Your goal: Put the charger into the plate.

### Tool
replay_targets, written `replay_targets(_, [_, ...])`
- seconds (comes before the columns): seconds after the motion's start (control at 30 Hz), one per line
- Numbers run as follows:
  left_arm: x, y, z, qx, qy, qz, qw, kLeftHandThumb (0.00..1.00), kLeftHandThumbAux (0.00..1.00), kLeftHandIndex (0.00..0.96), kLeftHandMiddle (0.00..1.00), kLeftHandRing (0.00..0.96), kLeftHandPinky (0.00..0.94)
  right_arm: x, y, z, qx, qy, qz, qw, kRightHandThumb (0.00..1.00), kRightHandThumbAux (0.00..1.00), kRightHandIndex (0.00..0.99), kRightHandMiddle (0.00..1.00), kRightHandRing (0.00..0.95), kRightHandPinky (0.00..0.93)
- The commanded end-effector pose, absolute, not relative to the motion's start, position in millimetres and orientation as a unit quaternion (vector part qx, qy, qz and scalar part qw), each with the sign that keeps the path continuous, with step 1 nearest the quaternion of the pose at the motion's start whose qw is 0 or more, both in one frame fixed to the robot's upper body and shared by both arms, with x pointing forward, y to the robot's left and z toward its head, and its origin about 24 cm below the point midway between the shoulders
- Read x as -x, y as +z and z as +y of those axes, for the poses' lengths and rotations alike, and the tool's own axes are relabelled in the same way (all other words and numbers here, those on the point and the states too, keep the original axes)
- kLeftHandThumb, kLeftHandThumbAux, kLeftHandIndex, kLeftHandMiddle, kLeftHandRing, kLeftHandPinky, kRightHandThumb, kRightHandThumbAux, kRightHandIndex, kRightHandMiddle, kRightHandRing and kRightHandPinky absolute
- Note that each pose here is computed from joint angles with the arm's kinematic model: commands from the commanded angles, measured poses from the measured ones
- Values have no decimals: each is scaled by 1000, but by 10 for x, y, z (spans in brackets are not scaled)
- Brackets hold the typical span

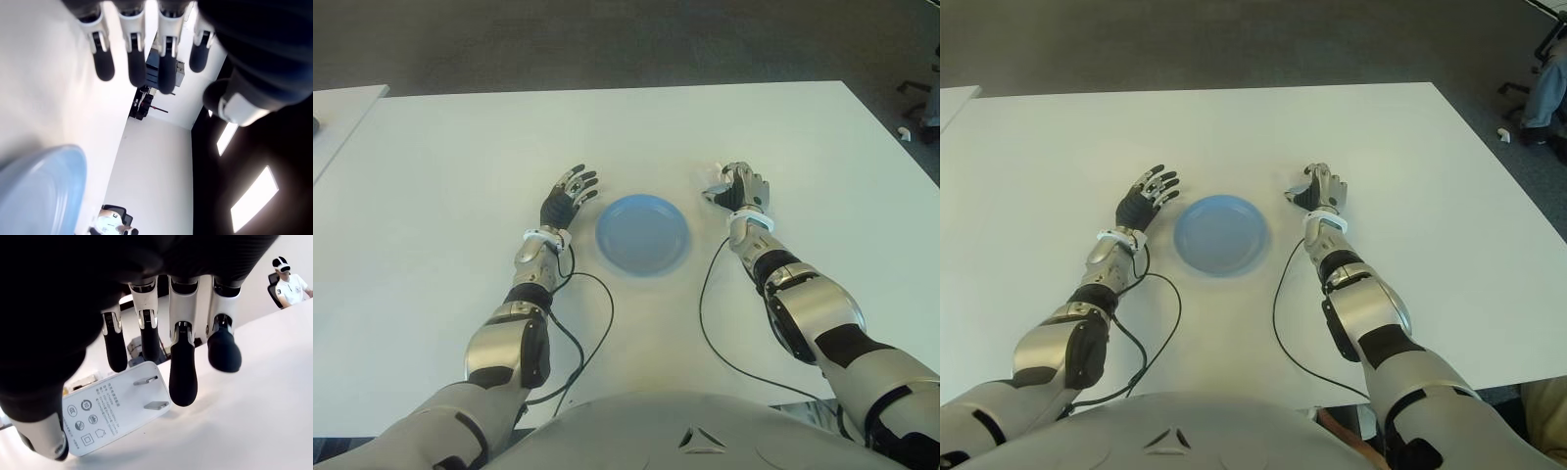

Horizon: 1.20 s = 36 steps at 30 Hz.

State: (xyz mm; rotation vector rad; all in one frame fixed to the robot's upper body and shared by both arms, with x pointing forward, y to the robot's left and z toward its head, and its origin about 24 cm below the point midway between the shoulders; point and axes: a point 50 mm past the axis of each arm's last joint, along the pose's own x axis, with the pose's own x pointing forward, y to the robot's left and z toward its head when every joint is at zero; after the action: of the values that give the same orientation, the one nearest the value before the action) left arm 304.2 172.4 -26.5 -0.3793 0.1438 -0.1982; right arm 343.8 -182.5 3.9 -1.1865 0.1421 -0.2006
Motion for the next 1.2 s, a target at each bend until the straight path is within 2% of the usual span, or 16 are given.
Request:
replay_targets(0.03, [-2940, -413, 1711, 207, -96, 110, 967, 0, 554, 183, 262, 221, 210, -3251, -223, -1822, 548, -69, 117, 826, 738, 705, 440, 804, 801, 829])
replay_targets(0.2, [-2943, -409, 1717, 208, -95, 110, 967, 0, 556, 203, 277, 224, 186, -3246, -223, -1804, 537, -73, 110, 833, 738, 707, 440, 841, 837, 868])
replay_targets(0.57, [-2945, -401, 1724, 207, -97, 106, 968, 0, 553, 243, 308, 249, 224, -3247, -220, -1795, 535, -68, 102, 836, 731, 708, 441, 850, 843, 850])
replay_targets(1.2, [-2944, -390, 1709, 204, -105, 97, 969, 0, 554, 252, 314, 253, 213, -3236, -220, -1804, 568, -46, 79, 818, 727, 709, 440, 859, 850, 856])
